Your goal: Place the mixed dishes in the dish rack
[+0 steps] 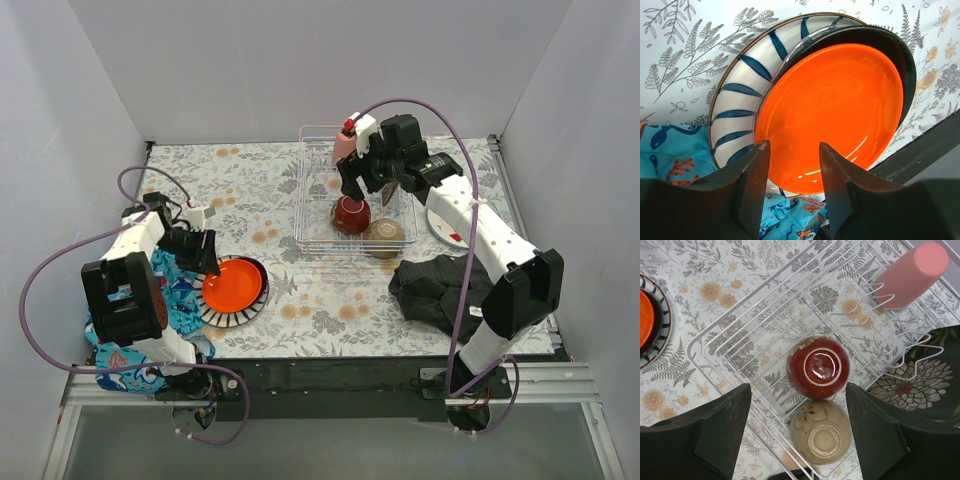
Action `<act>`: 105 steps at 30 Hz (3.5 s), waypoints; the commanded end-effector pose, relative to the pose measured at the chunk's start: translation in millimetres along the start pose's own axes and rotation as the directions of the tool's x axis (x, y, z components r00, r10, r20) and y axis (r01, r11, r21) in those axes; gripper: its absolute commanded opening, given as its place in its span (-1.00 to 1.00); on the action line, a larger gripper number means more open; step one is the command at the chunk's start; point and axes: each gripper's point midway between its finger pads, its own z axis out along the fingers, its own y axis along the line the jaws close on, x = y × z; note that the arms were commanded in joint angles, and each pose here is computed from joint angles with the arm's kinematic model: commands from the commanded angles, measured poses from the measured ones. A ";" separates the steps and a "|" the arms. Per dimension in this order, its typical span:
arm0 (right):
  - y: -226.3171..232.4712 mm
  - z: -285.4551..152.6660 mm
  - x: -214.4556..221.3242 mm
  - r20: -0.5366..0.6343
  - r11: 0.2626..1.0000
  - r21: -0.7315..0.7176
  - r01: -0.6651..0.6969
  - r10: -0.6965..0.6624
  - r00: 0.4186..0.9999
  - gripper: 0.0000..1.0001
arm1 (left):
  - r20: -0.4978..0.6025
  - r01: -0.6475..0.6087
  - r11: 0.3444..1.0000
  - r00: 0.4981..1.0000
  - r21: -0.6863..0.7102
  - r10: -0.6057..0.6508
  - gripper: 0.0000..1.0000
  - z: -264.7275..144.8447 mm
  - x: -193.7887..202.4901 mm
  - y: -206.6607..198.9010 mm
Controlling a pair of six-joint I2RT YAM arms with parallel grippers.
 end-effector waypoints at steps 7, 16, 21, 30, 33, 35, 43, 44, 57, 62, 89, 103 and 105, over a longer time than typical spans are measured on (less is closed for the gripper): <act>10.7 -25.3 -21.6 0.101 0.998 -0.025 0.057 -0.055 0.993 0.67 | 0.018 -0.004 0.991 1.000 -0.136 0.007 -0.24 -7.1 -2.2 6.8; 14.5 -24.4 -14.5 0.109 0.998 -0.036 0.045 -0.041 0.993 0.67 | 0.011 0.021 0.976 1.000 -0.215 -0.019 -0.11 -10.9 13.6 12.3; 17.1 -27.2 -11.5 0.111 0.998 -0.044 0.039 -0.034 0.993 0.68 | -0.006 0.042 0.973 0.999 -0.225 -0.045 -0.14 -9.0 27.2 10.4; 20.2 -23.6 -7.4 0.101 0.998 -0.060 0.025 -0.019 0.995 0.68 | -0.022 0.058 0.969 0.998 -0.239 -0.065 -0.40 -5.0 41.0 10.6; 20.2 -23.9 -7.6 0.102 0.998 -0.060 0.026 -0.019 0.995 0.68 | -0.019 0.063 0.969 0.997 -0.238 -0.070 -0.43 -3.4 42.1 10.0; 20.4 -22.9 -5.9 0.098 0.998 -0.061 0.021 -0.015 0.995 0.68 | -0.015 0.074 0.969 0.997 -0.234 -0.080 -0.44 -2.6 41.9 9.6; 21.0 -23.0 3.2 0.083 0.998 -0.056 0.018 -0.013 0.996 0.68 | 0.010 0.074 0.973 0.997 -0.218 -0.073 -0.59 0.9 33.1 10.0; 20.9 -22.2 4.8 0.080 0.998 -0.056 0.017 -0.012 0.997 0.68 | 0.011 0.075 0.973 0.997 -0.217 -0.075 -0.61 1.1 32.5 10.5; 17.4 -14.3 4.5 0.078 0.999 -0.050 0.020 -0.016 0.997 0.68 | 0.028 0.051 0.976 0.999 -0.214 -0.047 -1.00 -4.7 18.6 11.0; 19.9 -9.0 0.3 0.086 0.997 -0.075 0.019 -0.012 0.996 0.67 | 0.086 0.021 0.977 0.996 -0.213 -0.002 -1.00 -24.0 -3.7 4.1; 216.8 113.6 -22.5 0.202 0.626 -0.733 0.265 -0.172 0.964 0.62 | 0.296 -0.252 0.956 0.911 -0.151 0.287 -1.00 -68.6 -24.8 -53.1; 224.6 136.5 -4.3 0.148 0.628 -0.746 0.220 -0.165 0.975 0.62 | 0.227 -0.092 0.971 0.963 -0.222 0.144 0.11 -35.5 -3.7 -16.4; 224.8 135.1 -5.5 0.145 0.630 -0.747 0.214 -0.161 0.976 0.62 | 0.217 -0.080 0.969 0.967 -0.233 0.132 0.12 -28.7 -1.5 -9.1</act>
